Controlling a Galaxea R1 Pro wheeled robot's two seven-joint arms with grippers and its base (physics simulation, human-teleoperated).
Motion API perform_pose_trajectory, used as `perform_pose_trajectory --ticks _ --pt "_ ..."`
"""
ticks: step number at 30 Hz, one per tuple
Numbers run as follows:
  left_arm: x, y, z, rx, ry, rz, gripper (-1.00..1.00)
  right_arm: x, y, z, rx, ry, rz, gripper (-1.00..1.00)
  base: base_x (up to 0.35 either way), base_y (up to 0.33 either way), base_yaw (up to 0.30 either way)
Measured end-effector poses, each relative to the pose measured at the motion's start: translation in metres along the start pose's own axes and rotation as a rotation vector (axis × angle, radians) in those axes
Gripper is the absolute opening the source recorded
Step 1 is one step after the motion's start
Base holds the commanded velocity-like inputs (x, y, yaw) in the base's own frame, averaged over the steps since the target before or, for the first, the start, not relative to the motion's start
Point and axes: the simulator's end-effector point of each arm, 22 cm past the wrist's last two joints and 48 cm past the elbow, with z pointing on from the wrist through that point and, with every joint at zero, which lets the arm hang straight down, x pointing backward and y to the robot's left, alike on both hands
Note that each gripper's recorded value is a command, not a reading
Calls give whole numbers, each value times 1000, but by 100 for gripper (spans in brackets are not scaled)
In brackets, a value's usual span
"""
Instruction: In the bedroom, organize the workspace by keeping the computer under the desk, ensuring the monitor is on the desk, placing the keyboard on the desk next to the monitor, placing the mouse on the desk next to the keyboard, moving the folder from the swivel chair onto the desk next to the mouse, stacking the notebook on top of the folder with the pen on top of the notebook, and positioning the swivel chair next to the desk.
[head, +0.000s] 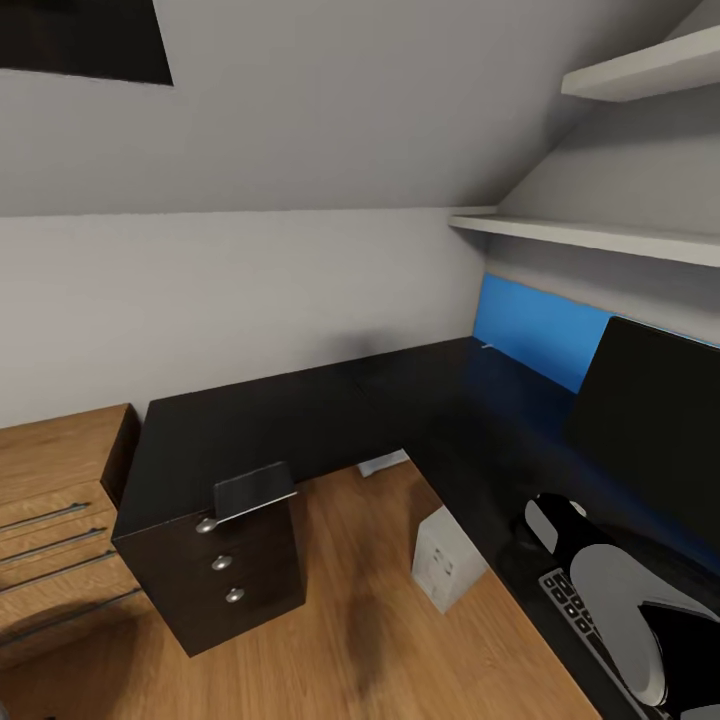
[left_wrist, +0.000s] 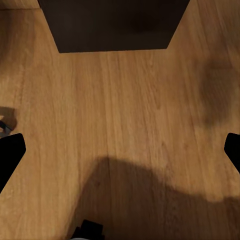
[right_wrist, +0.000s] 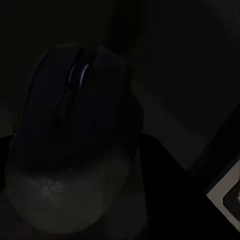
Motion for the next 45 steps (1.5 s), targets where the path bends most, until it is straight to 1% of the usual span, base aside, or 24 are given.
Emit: perform_pose_trajectory --ticks 15,16,18,41,42,45 --pt "0 -1 0 2 0 1 100 0 1 0 0 0 -2 -100 0 0 0" --pt "0 -1 0 2 0 1 100 0 1 0 0 0 -3 100 0 0 0" --pt "0 -1 0 2 -1 1 100 0 1 0 1 0 0 100 0 0 0" --pt "-17 -3 -26 4 2 3 100 -14 -4 -29 -6 -5 4 100 0 0 0" --pt "-17 -3 -27 4 2 3 100 -14 -4 -30 -7 -5 4 100 0 0 0" --pt "-19 -3 -30 4 3 3 100 -14 7 -35 -21 -6 -1 100 0 0 0"
